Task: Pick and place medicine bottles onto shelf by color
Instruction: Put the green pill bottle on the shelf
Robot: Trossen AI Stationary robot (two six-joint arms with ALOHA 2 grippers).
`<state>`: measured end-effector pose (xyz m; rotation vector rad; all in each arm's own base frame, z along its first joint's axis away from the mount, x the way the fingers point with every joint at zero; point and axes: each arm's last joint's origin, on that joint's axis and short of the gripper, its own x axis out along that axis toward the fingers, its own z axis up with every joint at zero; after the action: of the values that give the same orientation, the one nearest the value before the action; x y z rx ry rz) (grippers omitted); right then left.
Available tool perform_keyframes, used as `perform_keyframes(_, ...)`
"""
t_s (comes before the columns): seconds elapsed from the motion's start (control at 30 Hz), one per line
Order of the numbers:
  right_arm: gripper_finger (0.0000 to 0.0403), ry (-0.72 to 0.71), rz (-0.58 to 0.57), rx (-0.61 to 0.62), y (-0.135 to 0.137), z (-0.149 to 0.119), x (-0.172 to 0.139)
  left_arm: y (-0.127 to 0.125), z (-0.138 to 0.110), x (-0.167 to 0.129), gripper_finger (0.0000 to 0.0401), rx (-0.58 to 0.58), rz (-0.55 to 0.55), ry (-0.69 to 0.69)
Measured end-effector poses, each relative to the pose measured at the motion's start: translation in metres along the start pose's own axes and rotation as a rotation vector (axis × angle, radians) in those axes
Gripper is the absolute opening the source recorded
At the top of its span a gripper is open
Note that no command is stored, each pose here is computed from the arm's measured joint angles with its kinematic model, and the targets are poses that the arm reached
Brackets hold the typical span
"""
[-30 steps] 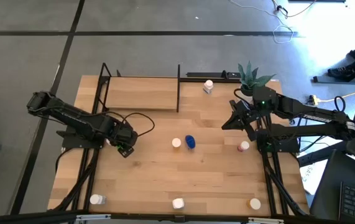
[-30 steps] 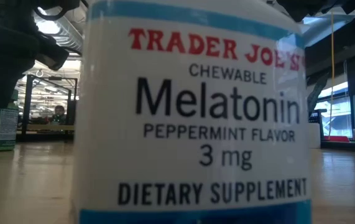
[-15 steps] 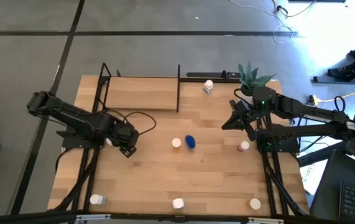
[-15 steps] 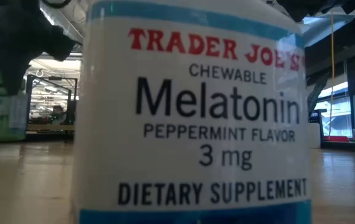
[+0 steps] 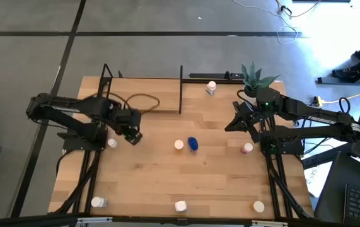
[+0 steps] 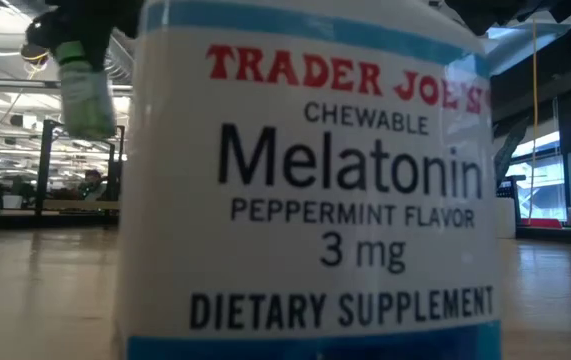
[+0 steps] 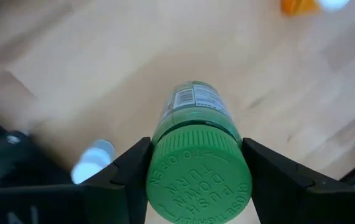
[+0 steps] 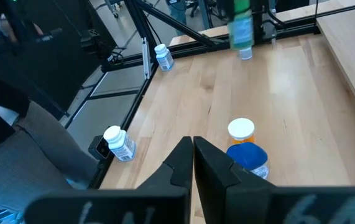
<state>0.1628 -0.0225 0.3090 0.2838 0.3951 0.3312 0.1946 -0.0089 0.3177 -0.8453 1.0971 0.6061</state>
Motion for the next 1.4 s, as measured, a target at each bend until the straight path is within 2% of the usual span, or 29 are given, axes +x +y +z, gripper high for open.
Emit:
perform_keyframes(0.2,0.0017,0.000,-0.002,-0.126,0.000,0.000,0.000,0.011,0.027,-0.028,0.0201,-0.036,0.020,-0.059)
perform_keyframes(0.43,0.0017,-0.001,-0.002,-0.128,0.000,0.000,0.000,0.022,0.064,-0.053,0.0201,-0.012,0.072,-0.164)
perform_keyframes(0.6,0.0017,-0.004,-0.014,-0.164,0.000,0.000,0.000,0.031,0.094,-0.064,0.0201,-0.013,0.139,-0.164)
perform_keyframes(0.8,0.0017,-0.014,-0.159,-0.247,-0.004,0.002,0.000,0.048,0.133,-0.067,0.0201,-0.007,0.233,-0.106)
perform_keyframes(0.97,0.0017,-0.061,-0.374,-0.264,-0.010,0.007,-0.002,0.064,0.164,-0.060,0.0201,-0.030,0.274,-0.083)
perform_keyframes(1.17,0.0017,-0.084,-0.611,-0.278,-0.015,0.011,-0.006,0.089,0.184,-0.046,0.0201,-0.126,0.272,-0.012)
perform_keyframes(1.27,0.0017,-0.078,-0.679,-0.296,-0.017,0.011,-0.007,0.101,0.192,-0.041,0.0201,-0.166,0.285,0.005)
perform_keyframes(1.4,0.0017,-0.076,-0.695,-0.299,-0.017,0.011,-0.007,0.116,0.200,-0.036,0.0201,-0.213,0.302,0.022)
